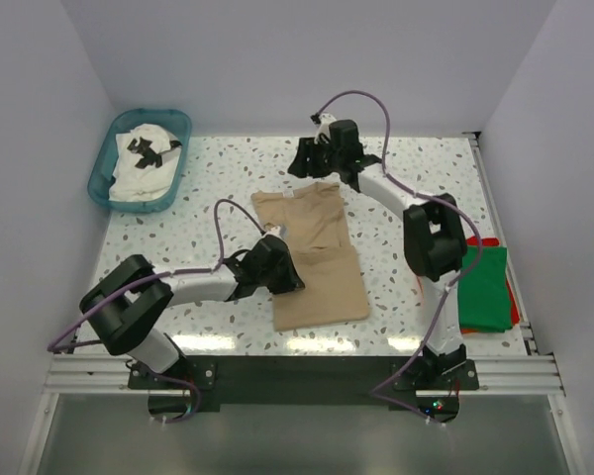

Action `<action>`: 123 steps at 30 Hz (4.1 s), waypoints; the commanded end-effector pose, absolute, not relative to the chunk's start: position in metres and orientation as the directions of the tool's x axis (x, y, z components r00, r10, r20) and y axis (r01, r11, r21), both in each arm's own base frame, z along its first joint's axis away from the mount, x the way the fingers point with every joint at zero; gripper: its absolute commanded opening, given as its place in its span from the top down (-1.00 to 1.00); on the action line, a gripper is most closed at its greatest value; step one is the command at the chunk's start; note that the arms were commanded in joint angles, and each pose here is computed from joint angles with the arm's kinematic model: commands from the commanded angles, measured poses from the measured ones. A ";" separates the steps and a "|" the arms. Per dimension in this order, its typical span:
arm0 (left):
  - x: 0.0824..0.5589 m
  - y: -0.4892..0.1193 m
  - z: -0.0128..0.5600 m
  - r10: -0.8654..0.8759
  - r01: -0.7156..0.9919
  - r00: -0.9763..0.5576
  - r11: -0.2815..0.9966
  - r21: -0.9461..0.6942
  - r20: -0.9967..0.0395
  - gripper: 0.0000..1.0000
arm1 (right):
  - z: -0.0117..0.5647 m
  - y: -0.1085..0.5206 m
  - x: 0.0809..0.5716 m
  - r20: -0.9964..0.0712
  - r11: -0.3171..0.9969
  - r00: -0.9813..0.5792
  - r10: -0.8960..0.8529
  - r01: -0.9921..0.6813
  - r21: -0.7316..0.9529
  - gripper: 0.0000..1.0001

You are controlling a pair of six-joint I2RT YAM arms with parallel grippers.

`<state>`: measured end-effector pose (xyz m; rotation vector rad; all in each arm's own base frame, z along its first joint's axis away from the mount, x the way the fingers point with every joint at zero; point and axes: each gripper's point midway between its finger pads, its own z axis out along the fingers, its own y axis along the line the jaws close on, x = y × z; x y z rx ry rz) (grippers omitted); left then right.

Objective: Fold and stack the t-shirts
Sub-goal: Fold the tshirt

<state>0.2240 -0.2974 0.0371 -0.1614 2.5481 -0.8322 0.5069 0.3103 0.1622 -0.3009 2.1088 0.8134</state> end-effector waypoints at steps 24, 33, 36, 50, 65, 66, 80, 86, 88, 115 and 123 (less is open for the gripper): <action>0.173 -0.221 0.024 -0.201 -0.063 -0.959 0.840 -0.539 -0.201 0.86 | 0.091 0.415 0.515 -0.828 0.692 -0.549 -0.117 -0.642 0.329 -0.03; 0.164 -0.217 0.014 -0.214 -0.083 -0.960 0.833 -0.547 -0.181 0.86 | 0.068 0.426 0.513 -0.806 0.698 -0.571 -0.156 -0.641 0.320 0.12; 0.163 -0.218 0.013 -0.212 -0.082 -0.961 0.829 -0.553 -0.175 0.86 | 0.067 0.425 0.513 -0.807 0.709 -0.571 -0.152 -0.632 0.314 0.20; 0.147 -0.213 -0.003 -0.238 -0.127 -0.963 0.814 -0.567 -0.125 0.88 | 0.101 0.396 0.536 -0.837 0.843 -0.547 -0.001 -0.451 0.293 1.00; 0.139 -0.210 -0.010 -0.240 -0.135 -0.964 0.808 -0.574 -0.112 0.90 | 0.125 0.380 0.547 -0.871 0.872 -0.479 0.107 -0.376 0.313 0.93; 0.139 -0.209 -0.011 -0.240 -0.136 -0.965 0.808 -0.573 -0.110 0.90 | 0.128 0.379 0.548 -0.874 0.873 -0.472 0.112 -0.373 0.313 0.92; 0.146 -0.216 -0.001 -0.230 -0.103 -0.963 0.794 -0.599 -0.139 0.83 | 0.138 0.358 0.544 -0.874 0.893 -0.474 0.107 -0.340 0.294 0.11; 0.168 -0.232 0.025 -0.216 -0.027 -0.952 0.765 -0.643 -0.216 0.64 | 0.176 0.304 0.534 -0.838 0.914 -0.520 0.164 -0.240 0.328 -0.31; 0.178 -0.239 0.038 -0.206 0.014 -0.945 0.753 -0.658 -0.254 0.57 | 0.169 0.278 0.523 -0.810 0.922 -0.556 0.188 -0.184 0.340 -0.31; 0.126 -0.153 0.035 -0.387 -0.222 -0.888 0.833 -0.507 -0.248 0.04 | 0.042 0.196 0.108 -0.091 0.743 -0.969 0.229 0.114 0.659 -0.14; 0.112 -0.153 0.026 -0.374 -0.241 -0.903 0.848 -0.472 -0.211 0.05 | 0.036 0.211 0.098 -0.022 0.703 -0.975 0.222 0.144 0.696 -0.15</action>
